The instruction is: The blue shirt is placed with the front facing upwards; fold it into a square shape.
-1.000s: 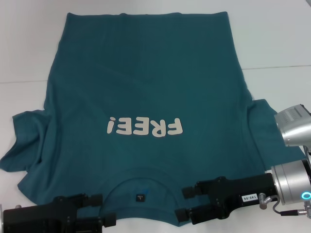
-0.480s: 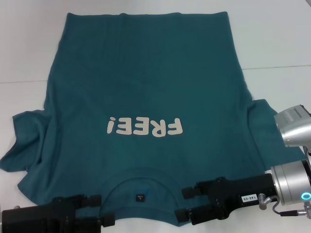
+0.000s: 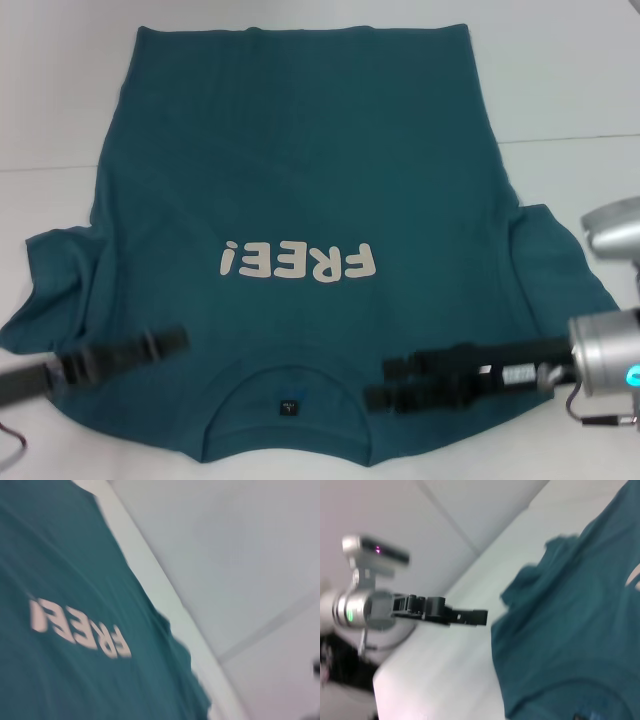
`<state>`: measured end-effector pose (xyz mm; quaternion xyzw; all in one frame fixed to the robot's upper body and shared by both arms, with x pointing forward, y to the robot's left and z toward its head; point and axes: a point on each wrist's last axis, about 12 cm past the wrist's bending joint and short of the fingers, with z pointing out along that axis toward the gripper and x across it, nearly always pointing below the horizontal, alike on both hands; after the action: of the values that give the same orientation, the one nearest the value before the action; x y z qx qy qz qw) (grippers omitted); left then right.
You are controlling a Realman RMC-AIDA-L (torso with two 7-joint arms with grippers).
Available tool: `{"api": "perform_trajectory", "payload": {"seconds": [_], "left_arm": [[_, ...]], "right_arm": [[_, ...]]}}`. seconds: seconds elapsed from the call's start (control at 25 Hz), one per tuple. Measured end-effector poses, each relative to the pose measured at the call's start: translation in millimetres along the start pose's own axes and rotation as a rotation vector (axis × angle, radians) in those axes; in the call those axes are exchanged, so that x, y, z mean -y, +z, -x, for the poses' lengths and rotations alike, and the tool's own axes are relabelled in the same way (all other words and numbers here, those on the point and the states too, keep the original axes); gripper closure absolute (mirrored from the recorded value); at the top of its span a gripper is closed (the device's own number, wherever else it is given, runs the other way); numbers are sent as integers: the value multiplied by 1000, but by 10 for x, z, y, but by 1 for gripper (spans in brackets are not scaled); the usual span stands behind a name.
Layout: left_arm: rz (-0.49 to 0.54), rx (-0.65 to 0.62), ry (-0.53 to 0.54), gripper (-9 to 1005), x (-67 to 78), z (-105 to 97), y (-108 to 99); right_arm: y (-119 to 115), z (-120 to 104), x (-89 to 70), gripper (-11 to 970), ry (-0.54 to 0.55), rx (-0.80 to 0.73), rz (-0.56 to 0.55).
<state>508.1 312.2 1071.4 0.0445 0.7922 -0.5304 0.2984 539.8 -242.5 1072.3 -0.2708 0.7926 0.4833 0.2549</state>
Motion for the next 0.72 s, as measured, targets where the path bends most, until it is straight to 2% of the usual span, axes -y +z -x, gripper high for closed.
{"api": "perform_trajectory", "payload": {"seconds": [0.16,0.28,0.44,0.72], "left_arm": [[9,160,-206,138,-40,174,-144],[35,243,-258,142,-88,273,-221],[104,277,-273,147,-160,396,-249],[256,324,-216,157,-280,624,-248]], "right_arm": [[-108,153,-1,62,128,93,6],[-177,230,14,62,196,132,2],[-196,242,44,62,220,134,-19],[-199,224,85,62,254,135,-48]]}}
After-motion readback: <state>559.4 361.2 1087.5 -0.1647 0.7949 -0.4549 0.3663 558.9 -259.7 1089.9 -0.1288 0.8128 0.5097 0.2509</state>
